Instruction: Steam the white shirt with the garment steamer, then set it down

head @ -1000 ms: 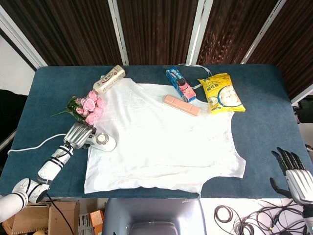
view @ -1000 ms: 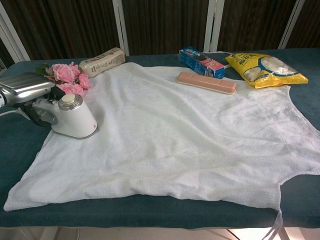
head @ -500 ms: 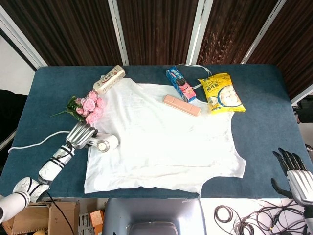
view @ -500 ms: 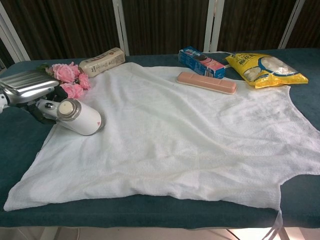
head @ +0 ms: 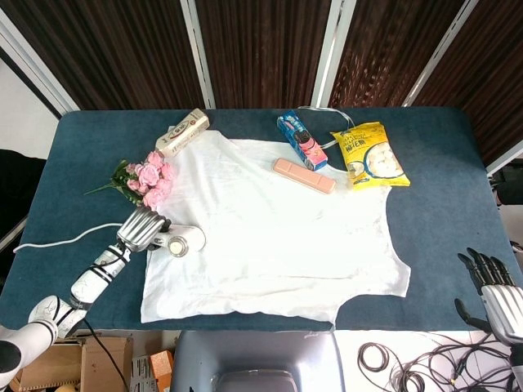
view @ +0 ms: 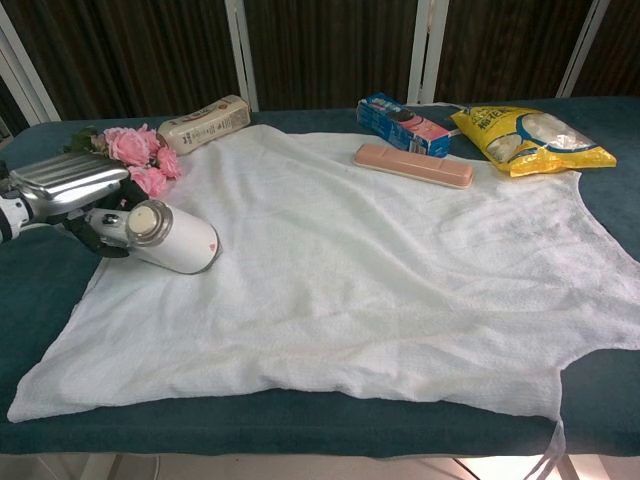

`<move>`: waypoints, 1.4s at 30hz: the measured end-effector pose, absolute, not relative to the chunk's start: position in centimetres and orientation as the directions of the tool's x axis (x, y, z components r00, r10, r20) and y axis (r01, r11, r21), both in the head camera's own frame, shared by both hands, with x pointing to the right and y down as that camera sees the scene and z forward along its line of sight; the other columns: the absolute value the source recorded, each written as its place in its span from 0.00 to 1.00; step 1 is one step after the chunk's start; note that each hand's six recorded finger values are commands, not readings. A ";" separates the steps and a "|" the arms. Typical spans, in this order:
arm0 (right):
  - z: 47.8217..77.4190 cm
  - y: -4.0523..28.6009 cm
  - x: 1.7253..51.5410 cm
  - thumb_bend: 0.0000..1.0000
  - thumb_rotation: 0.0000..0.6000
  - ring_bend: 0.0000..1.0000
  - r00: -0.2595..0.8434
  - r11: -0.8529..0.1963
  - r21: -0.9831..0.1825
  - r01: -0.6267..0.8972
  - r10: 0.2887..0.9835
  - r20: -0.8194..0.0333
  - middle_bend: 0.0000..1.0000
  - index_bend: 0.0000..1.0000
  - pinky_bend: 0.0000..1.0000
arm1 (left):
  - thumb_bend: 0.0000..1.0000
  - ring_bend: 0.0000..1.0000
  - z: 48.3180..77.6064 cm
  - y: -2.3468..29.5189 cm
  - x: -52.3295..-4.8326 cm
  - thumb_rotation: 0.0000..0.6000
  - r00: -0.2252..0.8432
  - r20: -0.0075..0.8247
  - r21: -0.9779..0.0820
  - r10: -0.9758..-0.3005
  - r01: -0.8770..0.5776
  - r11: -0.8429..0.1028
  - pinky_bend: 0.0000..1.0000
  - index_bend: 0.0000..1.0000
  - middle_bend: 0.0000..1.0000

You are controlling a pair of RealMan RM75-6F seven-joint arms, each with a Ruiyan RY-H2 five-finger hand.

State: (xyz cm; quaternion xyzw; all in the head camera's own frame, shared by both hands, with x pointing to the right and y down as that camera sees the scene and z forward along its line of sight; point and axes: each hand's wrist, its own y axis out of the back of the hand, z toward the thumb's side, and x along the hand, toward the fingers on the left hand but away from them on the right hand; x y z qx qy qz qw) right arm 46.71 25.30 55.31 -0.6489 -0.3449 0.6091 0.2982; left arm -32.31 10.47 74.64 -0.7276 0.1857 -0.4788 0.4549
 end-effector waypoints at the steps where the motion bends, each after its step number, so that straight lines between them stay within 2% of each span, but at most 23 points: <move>1: 55.3 25.3 46.7 0.36 1.00 0.00 0.020 -0.584 -0.807 0.084 0.811 -0.585 0.00 0.00 0.00 | 0.46 0.75 74.7 10.5 -32.3 1.00 0.468 0.529 -0.836 -0.708 0.141 -0.531 0.67 0.90 0.74; 6: 55.4 25.3 46.7 0.36 1.00 0.00 0.020 -0.587 -0.806 0.083 0.809 -0.587 0.00 0.00 0.00 | 0.47 0.79 75.0 10.6 -32.6 1.00 0.436 0.552 -0.784 -0.711 -0.021 -0.621 0.70 0.90 0.76; 10: 55.5 25.3 46.6 0.36 1.00 0.00 0.022 -0.590 -0.803 0.081 0.807 -0.591 0.00 0.00 0.00 | 0.48 0.82 74.6 10.5 -33.1 1.00 0.407 0.579 -0.694 -0.707 -0.208 -0.689 0.72 0.91 0.78; 19: 55.8 25.4 46.4 0.36 1.00 0.00 0.025 -0.601 -0.796 0.072 0.799 -0.601 0.00 0.00 0.00 | 0.48 0.83 72.1 9.6 -34.3 1.00 0.355 0.620 -0.514 -0.700 -0.489 -0.704 0.73 0.91 0.79; 24: 55.9 25.4 46.2 0.36 1.00 0.00 0.031 -0.606 -0.792 0.069 0.795 -0.606 0.00 0.00 0.00 | 0.48 0.83 71.7 8.9 -34.5 1.00 0.321 0.634 -0.519 -0.703 -0.498 -0.695 0.73 0.91 0.79; 32: 56.2 25.3 46.2 0.36 1.00 0.00 0.040 -0.619 -0.781 0.075 0.785 -0.618 0.00 0.00 0.00 | 0.48 0.83 72.5 8.3 -31.9 1.00 0.244 0.702 -0.521 -0.669 -0.465 -0.716 0.73 0.91 0.79; 42: 56.3 25.3 46.2 0.36 1.00 0.00 0.055 -0.635 -0.768 0.083 0.772 -0.633 0.00 0.00 0.00 | 0.49 0.83 73.1 8.0 -24.9 1.00 0.229 0.791 -0.386 -0.567 -0.532 -0.753 0.74 0.91 0.79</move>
